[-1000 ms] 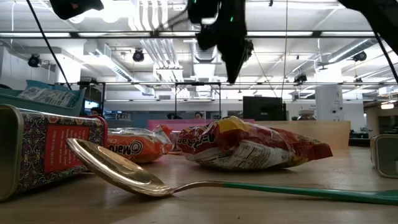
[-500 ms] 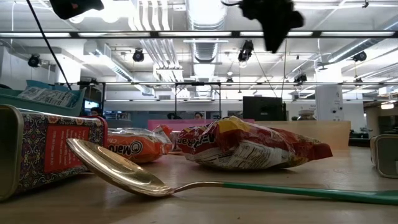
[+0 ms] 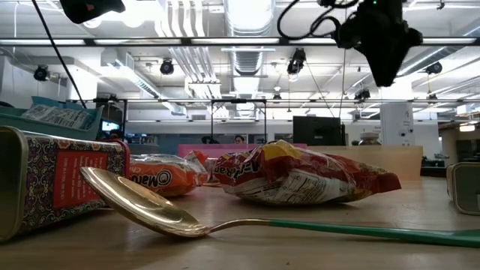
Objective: Pick & Place Food Item
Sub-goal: Put the black spoon into the pink bin
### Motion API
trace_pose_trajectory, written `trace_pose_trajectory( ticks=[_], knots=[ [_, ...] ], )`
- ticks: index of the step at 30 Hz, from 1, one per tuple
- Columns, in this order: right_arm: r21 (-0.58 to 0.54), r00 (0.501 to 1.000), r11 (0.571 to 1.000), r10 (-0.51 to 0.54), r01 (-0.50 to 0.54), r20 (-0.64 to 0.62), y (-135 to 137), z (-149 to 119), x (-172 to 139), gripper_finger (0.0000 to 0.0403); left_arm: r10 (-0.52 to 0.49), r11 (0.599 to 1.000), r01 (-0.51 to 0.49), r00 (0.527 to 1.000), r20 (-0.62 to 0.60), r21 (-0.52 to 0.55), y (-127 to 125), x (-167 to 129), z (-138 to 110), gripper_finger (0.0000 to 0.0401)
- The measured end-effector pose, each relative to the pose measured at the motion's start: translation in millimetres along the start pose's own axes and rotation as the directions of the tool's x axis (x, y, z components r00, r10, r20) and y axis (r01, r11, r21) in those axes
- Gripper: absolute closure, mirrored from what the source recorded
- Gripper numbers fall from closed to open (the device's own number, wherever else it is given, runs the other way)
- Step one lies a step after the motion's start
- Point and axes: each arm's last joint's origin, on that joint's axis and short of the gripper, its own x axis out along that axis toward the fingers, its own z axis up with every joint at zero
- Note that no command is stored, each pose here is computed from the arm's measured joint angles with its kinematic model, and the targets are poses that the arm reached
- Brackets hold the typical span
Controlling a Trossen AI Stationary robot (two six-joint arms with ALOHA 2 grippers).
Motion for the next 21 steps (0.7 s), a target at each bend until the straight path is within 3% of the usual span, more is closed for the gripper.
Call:
trace_pose_trajectory(
  ticks=[12, 21],
  knots=[
    [0.076, 0.981, 0.995, -0.054, 0.069, -0.186, 5, -21, 54, 0.0272, 0.011, 1.000, -0.011, 1.000, 0.012, 0.002, 1, 0, 1, 0.0200],
    [0.086, 0.962, 0.989, -0.097, 0.122, -0.255, -1, -31, 74, 0.0272, 0.011, 1.000, -0.011, 1.000, 0.012, 0.002, 1, 0, 1, 0.0200]
  ],
)
